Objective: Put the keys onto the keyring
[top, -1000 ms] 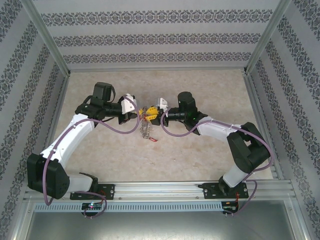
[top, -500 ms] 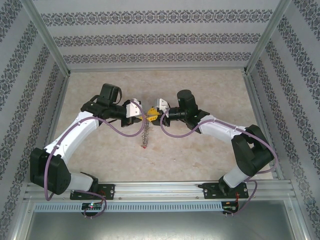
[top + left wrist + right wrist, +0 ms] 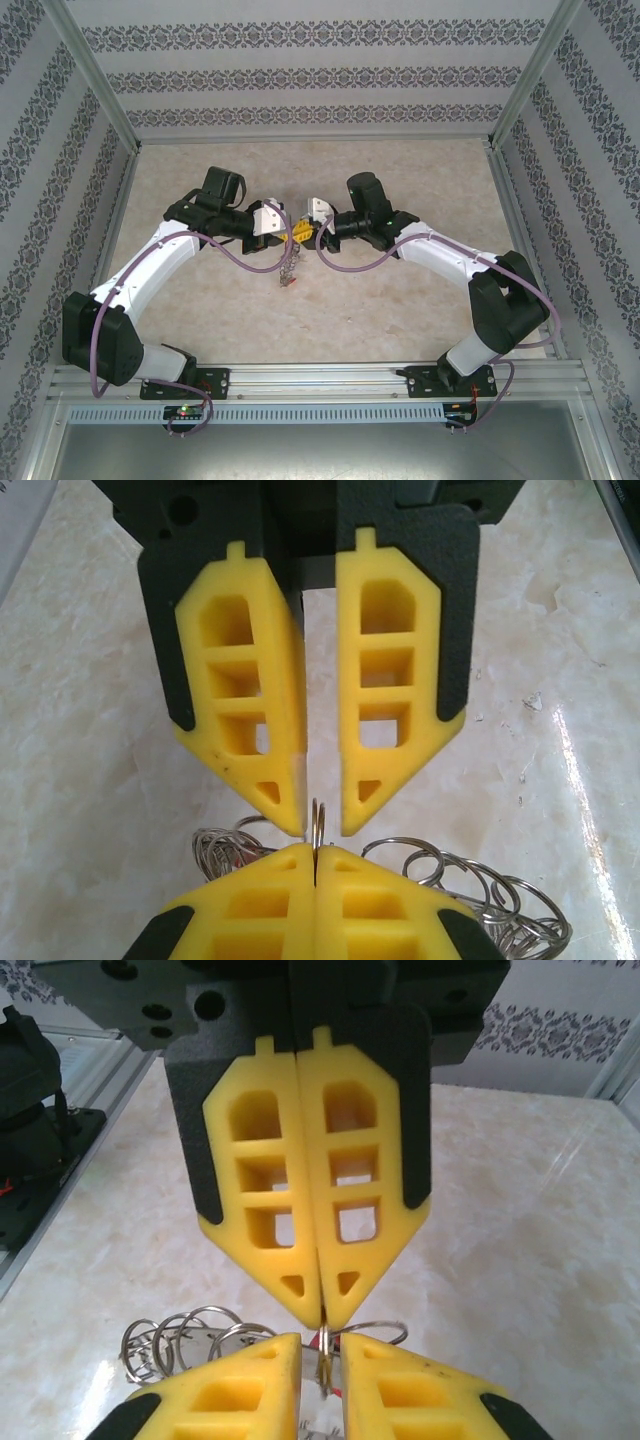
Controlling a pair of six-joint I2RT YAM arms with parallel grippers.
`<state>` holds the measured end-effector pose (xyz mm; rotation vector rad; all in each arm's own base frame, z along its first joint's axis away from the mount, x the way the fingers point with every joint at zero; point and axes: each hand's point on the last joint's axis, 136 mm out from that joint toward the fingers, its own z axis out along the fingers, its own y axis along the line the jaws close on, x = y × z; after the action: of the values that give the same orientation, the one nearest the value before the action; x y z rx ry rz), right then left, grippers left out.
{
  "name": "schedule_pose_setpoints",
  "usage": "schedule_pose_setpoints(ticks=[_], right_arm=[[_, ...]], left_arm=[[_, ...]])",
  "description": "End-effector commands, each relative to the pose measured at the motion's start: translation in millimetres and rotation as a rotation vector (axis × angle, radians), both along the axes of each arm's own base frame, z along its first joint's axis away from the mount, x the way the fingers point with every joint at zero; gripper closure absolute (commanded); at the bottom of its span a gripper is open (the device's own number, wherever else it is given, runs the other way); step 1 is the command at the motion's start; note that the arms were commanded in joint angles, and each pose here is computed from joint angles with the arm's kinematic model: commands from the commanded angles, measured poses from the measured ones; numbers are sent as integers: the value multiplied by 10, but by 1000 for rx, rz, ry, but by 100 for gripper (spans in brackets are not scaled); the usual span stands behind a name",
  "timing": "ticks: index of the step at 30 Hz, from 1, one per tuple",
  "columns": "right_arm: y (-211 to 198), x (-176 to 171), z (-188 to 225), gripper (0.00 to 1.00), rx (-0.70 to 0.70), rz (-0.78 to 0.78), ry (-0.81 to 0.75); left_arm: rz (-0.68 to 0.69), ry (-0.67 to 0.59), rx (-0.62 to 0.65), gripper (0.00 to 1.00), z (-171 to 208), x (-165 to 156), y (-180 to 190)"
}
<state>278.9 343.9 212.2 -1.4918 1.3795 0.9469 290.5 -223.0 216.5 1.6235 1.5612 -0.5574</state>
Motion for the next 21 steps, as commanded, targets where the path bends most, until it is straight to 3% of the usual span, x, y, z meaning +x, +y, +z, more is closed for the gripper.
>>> schedule_pose_setpoints(ticks=[1,4,9,16,21], right_arm=[[40,-35,9,76,-10,22,-3],[36,-28,3,73,-14,17,-2],[51,-46,3,80,-13,23,2],[102,-64,0,79,-9,29,2],[124,-51,51,100,4,32,16]], left_arm=[[-45,-28,-25,100,149,-42,-67],[-44,-28,-32,100,161,-48,-73],[-51,-22,-48,100,188,-59,-89],[-65,-14,-64,100,205,-73,-113],[-68,-11,-65,100,208,-77,-117]])
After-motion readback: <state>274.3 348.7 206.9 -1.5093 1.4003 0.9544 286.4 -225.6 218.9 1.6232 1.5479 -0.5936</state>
